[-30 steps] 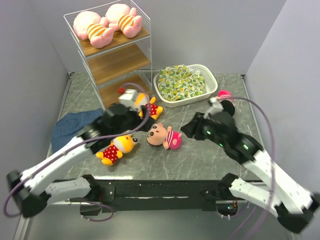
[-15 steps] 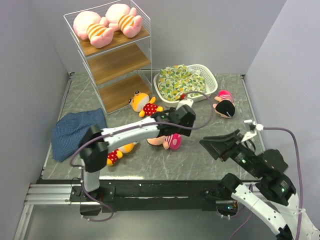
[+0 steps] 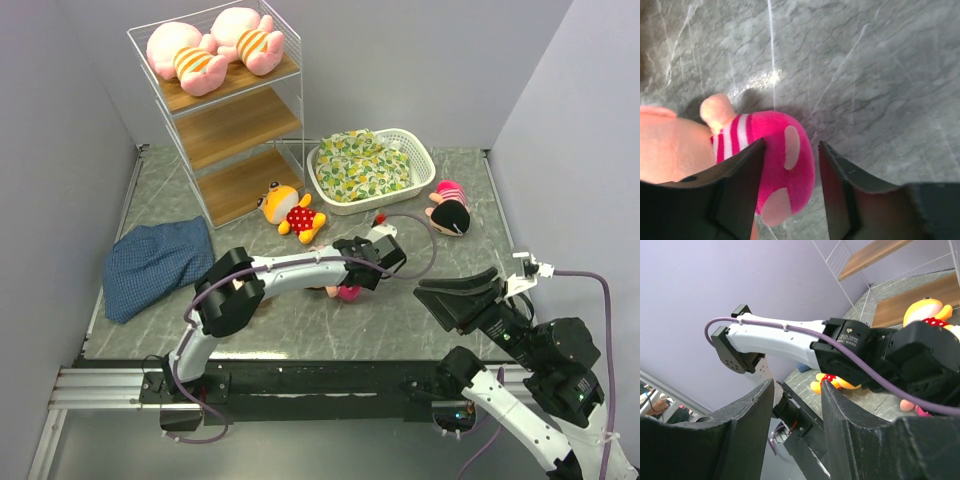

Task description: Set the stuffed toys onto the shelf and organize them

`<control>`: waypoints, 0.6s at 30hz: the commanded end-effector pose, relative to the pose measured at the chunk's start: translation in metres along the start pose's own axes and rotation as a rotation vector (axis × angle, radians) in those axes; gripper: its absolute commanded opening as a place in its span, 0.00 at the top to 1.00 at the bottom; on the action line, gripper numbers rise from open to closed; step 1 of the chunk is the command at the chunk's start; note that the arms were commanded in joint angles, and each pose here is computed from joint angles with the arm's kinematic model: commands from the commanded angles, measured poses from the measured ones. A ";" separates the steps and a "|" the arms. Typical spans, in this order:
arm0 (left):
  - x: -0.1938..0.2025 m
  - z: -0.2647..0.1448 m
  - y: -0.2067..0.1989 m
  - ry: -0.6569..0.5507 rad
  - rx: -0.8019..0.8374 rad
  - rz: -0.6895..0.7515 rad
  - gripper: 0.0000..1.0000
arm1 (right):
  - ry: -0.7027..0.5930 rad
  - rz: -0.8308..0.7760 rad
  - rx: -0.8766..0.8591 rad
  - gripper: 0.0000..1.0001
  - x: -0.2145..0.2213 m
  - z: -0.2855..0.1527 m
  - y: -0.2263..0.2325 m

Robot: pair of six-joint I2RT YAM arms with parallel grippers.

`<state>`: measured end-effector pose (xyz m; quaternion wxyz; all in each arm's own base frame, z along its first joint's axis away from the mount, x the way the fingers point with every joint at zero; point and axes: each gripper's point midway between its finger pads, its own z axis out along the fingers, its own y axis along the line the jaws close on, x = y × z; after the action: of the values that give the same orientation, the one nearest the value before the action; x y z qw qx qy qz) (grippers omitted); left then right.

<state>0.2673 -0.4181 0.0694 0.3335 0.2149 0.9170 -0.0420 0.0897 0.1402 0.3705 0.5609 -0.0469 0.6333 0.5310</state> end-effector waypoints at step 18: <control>-0.025 -0.112 0.039 -0.194 0.006 0.190 0.99 | -0.053 0.020 -0.032 0.50 -0.019 -0.009 0.017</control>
<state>0.2319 -0.3713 0.1001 0.3654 0.2703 0.8907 0.0054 0.0896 0.1418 0.3729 0.5536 -0.0424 0.6356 0.5364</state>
